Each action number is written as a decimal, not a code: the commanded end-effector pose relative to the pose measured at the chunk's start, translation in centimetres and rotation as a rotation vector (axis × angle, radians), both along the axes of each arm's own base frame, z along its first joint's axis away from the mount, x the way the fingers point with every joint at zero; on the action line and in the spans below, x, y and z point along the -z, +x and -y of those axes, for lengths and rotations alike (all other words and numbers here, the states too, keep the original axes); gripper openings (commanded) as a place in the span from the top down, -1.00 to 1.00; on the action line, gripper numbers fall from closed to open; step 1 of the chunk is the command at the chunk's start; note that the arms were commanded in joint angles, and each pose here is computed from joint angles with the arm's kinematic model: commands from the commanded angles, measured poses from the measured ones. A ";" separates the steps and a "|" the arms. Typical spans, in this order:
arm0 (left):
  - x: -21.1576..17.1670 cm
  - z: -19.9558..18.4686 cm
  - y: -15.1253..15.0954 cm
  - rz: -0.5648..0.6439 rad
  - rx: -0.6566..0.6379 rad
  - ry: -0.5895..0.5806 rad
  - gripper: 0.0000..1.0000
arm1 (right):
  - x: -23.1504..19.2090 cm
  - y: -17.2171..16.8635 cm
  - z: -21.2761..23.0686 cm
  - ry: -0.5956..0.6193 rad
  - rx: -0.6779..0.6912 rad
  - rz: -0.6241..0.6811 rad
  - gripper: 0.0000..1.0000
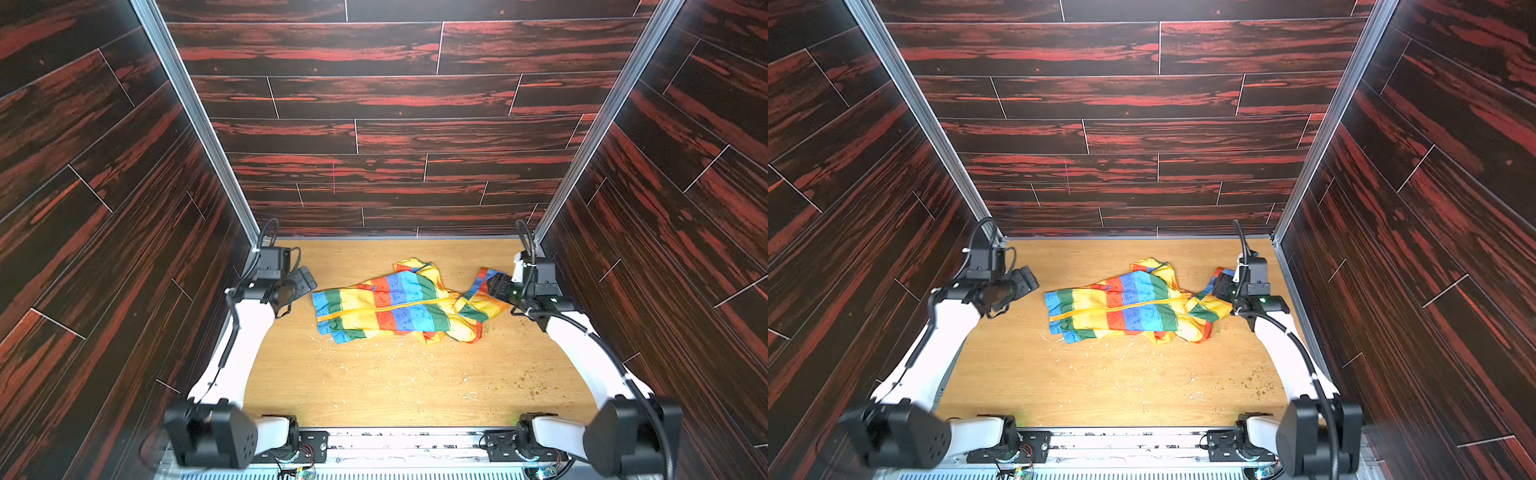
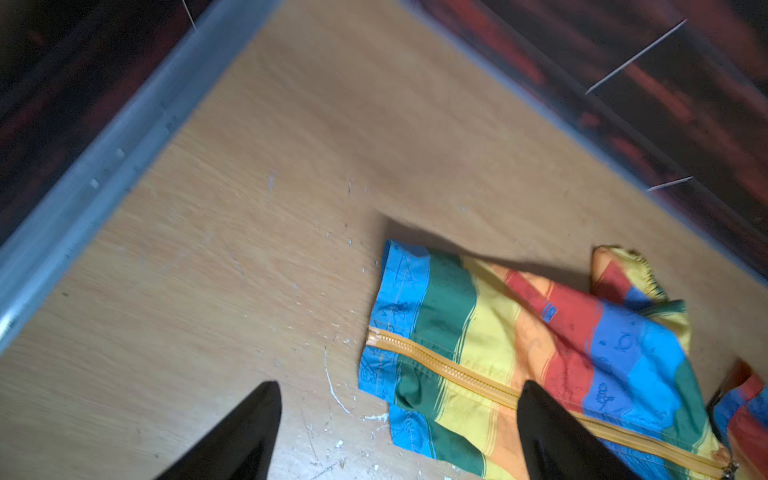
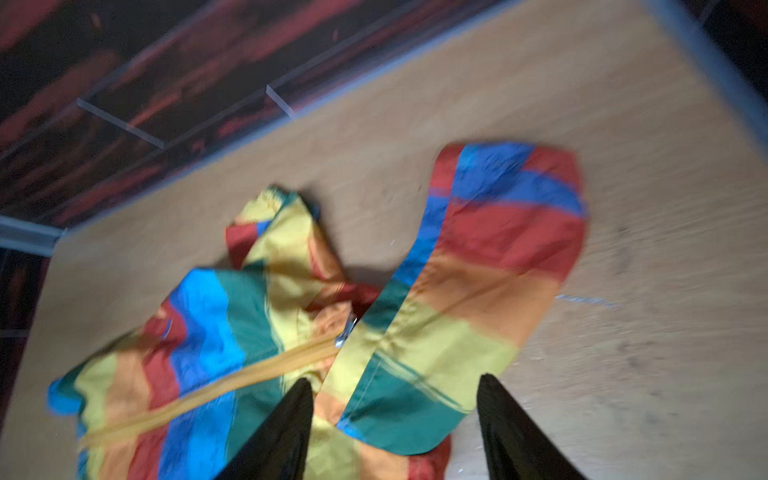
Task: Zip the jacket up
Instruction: 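Open both grippers and lift them away from the zipped jacket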
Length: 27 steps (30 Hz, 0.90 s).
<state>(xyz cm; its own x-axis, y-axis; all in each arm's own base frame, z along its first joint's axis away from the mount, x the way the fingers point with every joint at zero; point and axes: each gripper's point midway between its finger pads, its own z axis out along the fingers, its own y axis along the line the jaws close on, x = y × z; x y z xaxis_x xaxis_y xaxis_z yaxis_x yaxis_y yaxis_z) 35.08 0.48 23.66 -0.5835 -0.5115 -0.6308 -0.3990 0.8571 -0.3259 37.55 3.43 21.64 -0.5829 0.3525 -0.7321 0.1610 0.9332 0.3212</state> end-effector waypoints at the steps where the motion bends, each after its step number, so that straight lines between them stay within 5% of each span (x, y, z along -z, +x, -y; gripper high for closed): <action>1: -4.0 -2.4 -0.2 0.203 -0.104 0.084 -0.85 | -4.4 0.4 4.0 -0.098 0.202 0.180 -0.37; 7: -9.4 -3.7 -1.2 0.675 -0.159 0.167 -0.99 | -10.2 1.2 4.7 -0.154 0.217 0.545 -0.35; 10: -9.9 -5.0 -2.9 0.733 -0.214 0.248 -0.99 | -10.6 1.4 6.6 -0.134 0.352 0.546 -0.58; 15: -2.7 -8.5 -2.5 0.524 -0.362 0.431 -0.99 | -6.8 2.3 8.9 -0.325 0.449 0.506 -0.65; 21: 8.7 -9.7 -2.0 0.251 -0.357 0.556 -0.99 | 3.2 0.7 10.3 -0.463 0.473 0.361 -0.67; 27: 10.8 -8.8 0.1 0.291 -0.284 0.558 -0.99 | 7.4 -0.1 8.3 -0.500 0.312 0.441 -0.70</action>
<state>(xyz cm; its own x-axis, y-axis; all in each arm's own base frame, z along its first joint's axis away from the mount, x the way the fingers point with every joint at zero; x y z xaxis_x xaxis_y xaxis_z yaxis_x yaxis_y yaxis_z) 32.73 9.37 8.57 -0.4022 -0.2164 -0.8896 -0.6099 0.7880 0.0840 36.21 -5.93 10.89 -0.3158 0.0751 -0.9458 0.4579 0.8852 -0.0826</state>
